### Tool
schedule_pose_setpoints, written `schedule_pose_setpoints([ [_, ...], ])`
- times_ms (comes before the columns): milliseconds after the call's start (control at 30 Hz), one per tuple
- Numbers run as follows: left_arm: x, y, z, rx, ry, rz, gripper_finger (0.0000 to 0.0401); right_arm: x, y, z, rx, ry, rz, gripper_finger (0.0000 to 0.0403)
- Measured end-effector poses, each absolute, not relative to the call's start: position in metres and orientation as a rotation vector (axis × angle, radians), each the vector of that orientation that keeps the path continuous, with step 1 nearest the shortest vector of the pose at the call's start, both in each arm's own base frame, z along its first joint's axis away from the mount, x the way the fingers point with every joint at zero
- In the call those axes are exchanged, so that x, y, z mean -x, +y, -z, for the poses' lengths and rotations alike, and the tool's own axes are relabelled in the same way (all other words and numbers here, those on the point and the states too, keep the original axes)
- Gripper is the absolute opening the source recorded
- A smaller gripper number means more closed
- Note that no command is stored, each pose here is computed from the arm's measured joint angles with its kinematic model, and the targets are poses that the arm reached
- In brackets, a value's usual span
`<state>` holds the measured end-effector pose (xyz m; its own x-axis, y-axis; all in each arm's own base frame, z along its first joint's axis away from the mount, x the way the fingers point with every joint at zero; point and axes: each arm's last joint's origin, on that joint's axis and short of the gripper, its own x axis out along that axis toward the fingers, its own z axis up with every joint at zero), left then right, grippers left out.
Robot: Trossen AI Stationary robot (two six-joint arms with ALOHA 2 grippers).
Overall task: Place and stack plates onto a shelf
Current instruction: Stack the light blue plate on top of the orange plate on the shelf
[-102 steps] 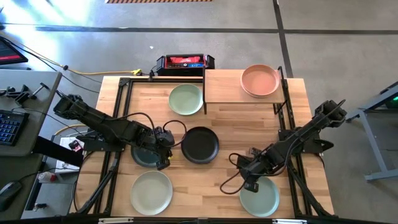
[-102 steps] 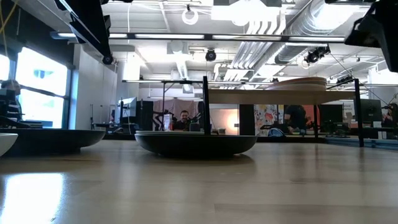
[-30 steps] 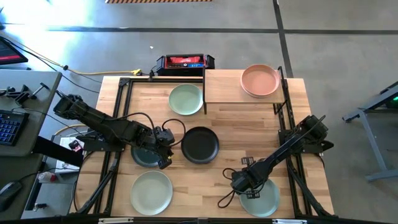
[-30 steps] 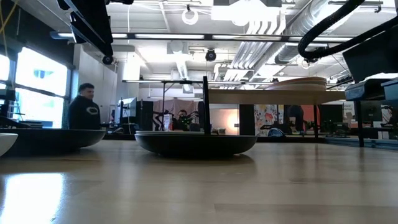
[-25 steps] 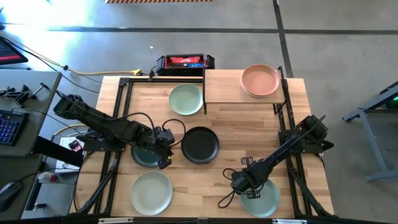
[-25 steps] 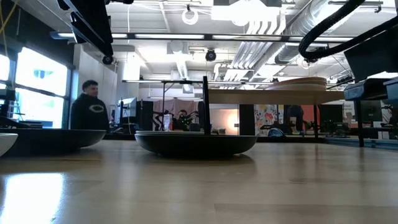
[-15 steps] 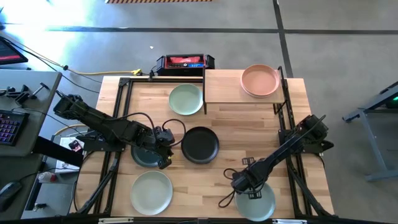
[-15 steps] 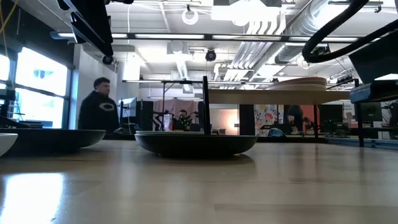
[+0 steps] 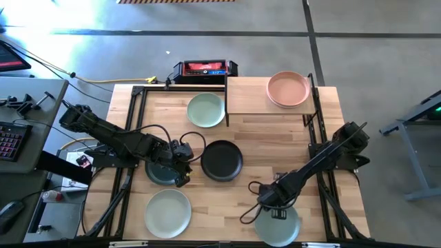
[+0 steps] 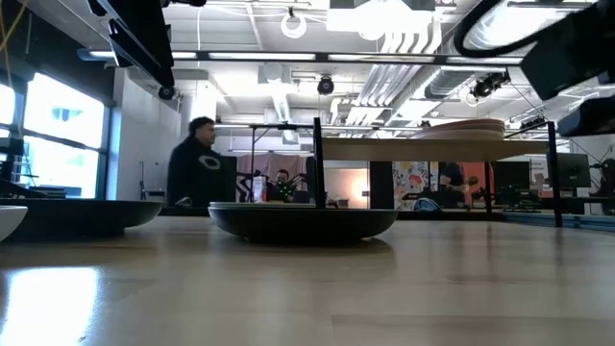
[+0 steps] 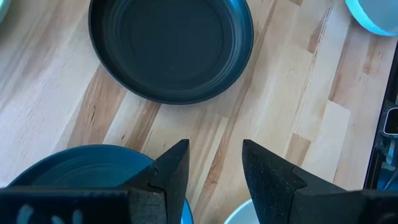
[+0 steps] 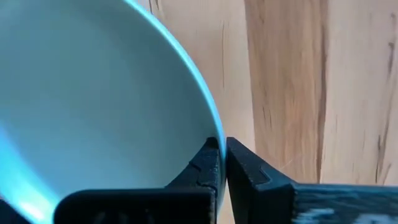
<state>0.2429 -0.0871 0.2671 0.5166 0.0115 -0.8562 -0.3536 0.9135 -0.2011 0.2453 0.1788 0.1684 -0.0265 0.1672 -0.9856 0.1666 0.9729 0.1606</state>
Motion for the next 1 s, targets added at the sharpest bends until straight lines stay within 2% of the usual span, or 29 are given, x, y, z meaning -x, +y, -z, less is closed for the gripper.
schedule_pose_setpoints([
  [567,-0.243,-0.087,-0.267,0.367,1.014,-0.223,0.0136,-0.237,0.168,-0.206,-0.496,1.485,0.163,0.0],
  [1000,-0.243,-0.087,-0.267,0.348,1.016,-0.213,0.0135,-0.231,0.132,-0.244,-0.726,1.365,0.326,0.0],
])
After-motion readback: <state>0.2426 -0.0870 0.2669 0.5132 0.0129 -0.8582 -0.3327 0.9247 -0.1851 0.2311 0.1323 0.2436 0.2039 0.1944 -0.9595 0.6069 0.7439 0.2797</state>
